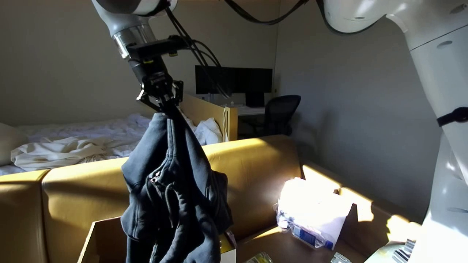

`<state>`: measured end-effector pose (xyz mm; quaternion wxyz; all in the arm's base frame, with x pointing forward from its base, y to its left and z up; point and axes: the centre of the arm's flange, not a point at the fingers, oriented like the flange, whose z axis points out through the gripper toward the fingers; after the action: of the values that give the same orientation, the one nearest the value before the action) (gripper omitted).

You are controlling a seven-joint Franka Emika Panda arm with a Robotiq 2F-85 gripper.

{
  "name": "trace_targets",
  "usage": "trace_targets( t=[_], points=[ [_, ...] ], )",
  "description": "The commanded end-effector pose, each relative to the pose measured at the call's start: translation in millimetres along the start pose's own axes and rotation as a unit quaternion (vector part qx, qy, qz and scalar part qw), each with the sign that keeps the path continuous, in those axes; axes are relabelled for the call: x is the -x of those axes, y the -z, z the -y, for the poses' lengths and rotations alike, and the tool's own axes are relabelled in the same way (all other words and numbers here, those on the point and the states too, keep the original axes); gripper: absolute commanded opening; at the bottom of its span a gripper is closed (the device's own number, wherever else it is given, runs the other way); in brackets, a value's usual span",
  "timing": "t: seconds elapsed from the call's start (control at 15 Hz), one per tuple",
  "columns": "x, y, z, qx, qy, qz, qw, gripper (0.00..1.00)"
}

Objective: Put the black jersey in the box

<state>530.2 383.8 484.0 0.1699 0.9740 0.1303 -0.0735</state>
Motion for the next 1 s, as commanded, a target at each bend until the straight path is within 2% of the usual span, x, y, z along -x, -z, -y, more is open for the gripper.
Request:
trace_targets(
  t=[0.0, 0.13, 0.4, 0.47, 0.53, 0.67, 0.8, 0.93],
  points=[
    [7, -20, 35, 0.006, 0.078, -0.008, 0.9969, 0.04],
    [8, -33, 61, 0.009, 0.105, -0.006, 0.9944, 0.04],
    [-2, -54, 91, 0.050, 0.115, -0.039, 0.9914, 0.04],
    [-6, -61, 94, 0.042, 0.154, -0.022, 0.9870, 0.12],
    [-11, -71, 96, 0.038, 0.180, -0.013, 0.9829, 0.36],
    [-16, -82, 88, 0.011, 0.232, -0.014, 0.9726, 0.40],
    [-23, -83, 77, -0.003, 0.271, -0.032, 0.9622, 0.51],
    [-29, -74, 58, -0.010, 0.287, -0.049, 0.9567, 0.64]
  ],
)
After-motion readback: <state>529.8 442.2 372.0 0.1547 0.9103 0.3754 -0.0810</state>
